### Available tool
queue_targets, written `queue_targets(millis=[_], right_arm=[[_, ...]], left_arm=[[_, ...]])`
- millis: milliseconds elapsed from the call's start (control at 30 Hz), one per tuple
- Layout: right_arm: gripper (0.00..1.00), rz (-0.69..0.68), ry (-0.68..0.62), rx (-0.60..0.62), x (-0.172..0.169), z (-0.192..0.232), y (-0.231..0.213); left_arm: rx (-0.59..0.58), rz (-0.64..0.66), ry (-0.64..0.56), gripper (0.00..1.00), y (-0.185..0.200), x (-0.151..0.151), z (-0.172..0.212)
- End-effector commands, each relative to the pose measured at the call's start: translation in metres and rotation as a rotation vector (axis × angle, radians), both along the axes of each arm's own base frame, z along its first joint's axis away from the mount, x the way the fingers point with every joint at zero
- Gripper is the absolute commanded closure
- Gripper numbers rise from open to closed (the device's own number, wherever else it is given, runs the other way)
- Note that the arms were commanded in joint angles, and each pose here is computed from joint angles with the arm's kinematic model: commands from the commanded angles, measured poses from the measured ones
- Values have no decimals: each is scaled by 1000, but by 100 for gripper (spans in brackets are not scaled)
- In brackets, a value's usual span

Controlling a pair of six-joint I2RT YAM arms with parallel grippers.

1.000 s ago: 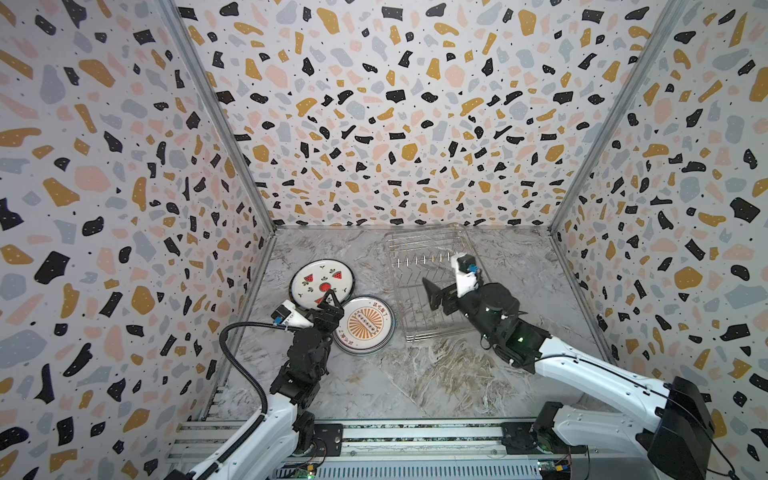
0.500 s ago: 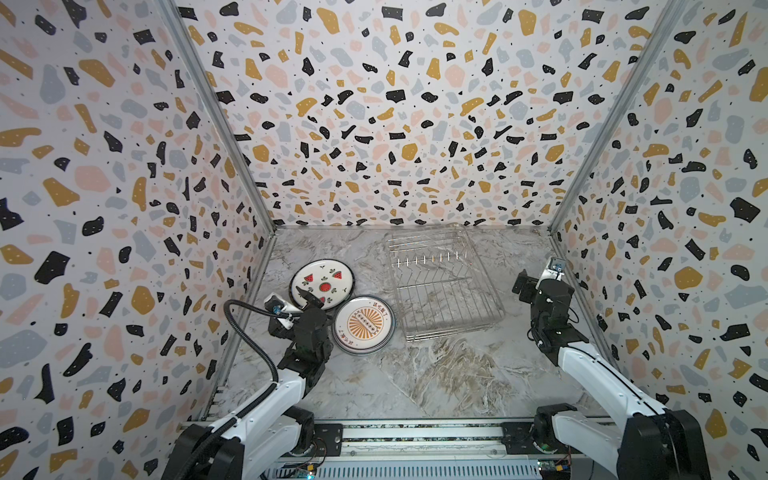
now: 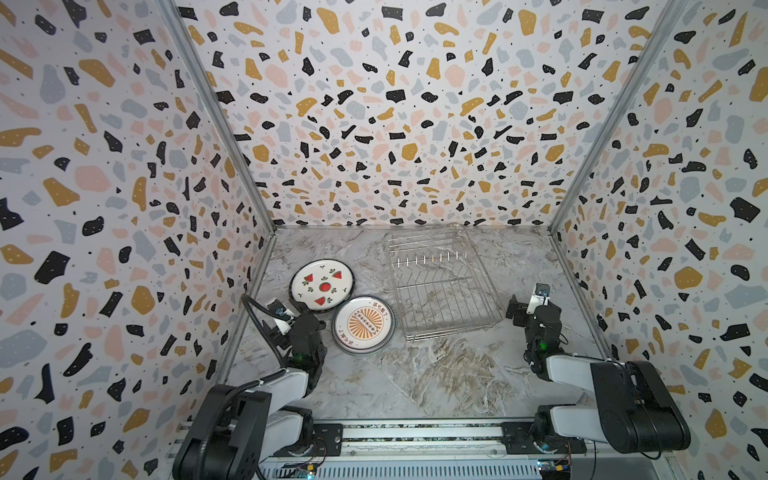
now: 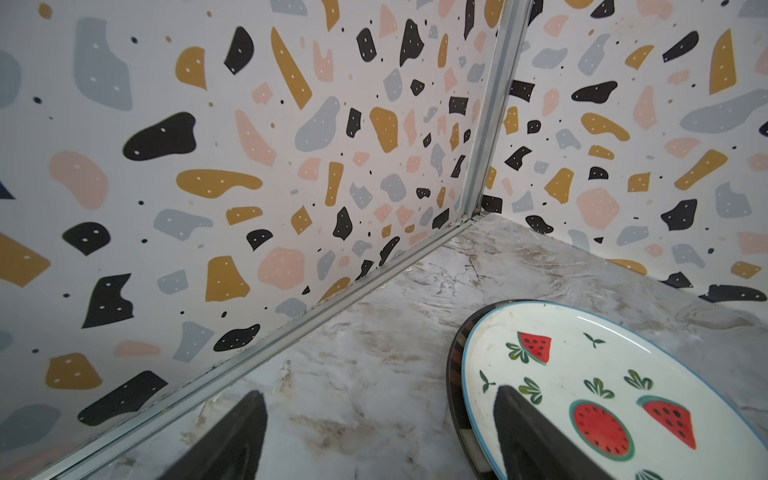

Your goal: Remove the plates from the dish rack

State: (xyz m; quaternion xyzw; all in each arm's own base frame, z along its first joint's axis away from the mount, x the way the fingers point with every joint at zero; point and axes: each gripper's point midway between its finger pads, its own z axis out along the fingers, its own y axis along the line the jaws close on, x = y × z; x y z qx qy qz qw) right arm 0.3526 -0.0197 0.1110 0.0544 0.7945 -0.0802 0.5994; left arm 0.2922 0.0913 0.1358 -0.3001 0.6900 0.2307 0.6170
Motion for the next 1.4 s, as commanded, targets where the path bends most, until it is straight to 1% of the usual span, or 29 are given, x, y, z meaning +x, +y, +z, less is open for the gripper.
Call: queue_targets(millis=[0,33,100,133,167,200,233,367,467,567,600,633,667,700,767,800,833,933,1067,1100,1167,1367], right_arm=[[0,88,-157,6,5,30,14],[0,88,-176,10,4,30,14],[0,88,-171,16,4,19,14],[1,95,-210,-4,5,25,16],[1,126,-196,-16,7,22,22],[1,143,-144,-15,12,14,26],[1,143,-128,-13,14,12,26],[1,142,-131,-14,13,12,25],[1,143,-132,-15,13,12,25],[1,141,-135,-14,14,13,25],[1,143,-135,-14,14,13,26],[1,142,-133,-14,13,13,25],[1,143,-133,-14,13,13,26],[1,143,-133,-15,13,13,26],[1,143,-133,-14,13,13,26],[1,140,-135,-14,13,13,25],[1,142,-134,-14,13,13,26],[1,141,-136,-14,13,13,26],[1,141,-135,-14,13,13,25],[1,141,-136,-15,13,13,25],[1,141,-134,-14,13,13,25],[1,141,-119,-14,18,10,26]], left_arm=[[15,-48,-73,16,-4,12,13],[17,-59,-62,16,-6,15,12],[14,-73,-50,16,-8,17,11],[15,-75,-60,16,-7,15,12],[16,-74,-60,16,-7,15,11],[14,-78,-60,16,-8,15,11],[14,-81,-62,16,-8,15,11],[14,-99,-69,16,-9,15,12],[26,-156,-69,17,-16,19,13],[52,-248,-44,17,-29,29,11],[52,-280,-30,7,-34,32,7],[56,-259,-46,4,-31,32,4],[89,-285,-80,5,-35,31,9],[88,-278,-65,5,-35,32,6],[60,-297,10,3,-39,39,-1],[72,-293,-18,0,-38,38,2],[81,-291,-40,0,-38,37,4],[68,-299,8,0,-39,42,-1],[73,-297,-2,0,-39,40,0],[73,-310,4,0,-41,41,0],[94,-383,22,0,-52,48,-1],[91,-382,21,0,-52,48,-1]])
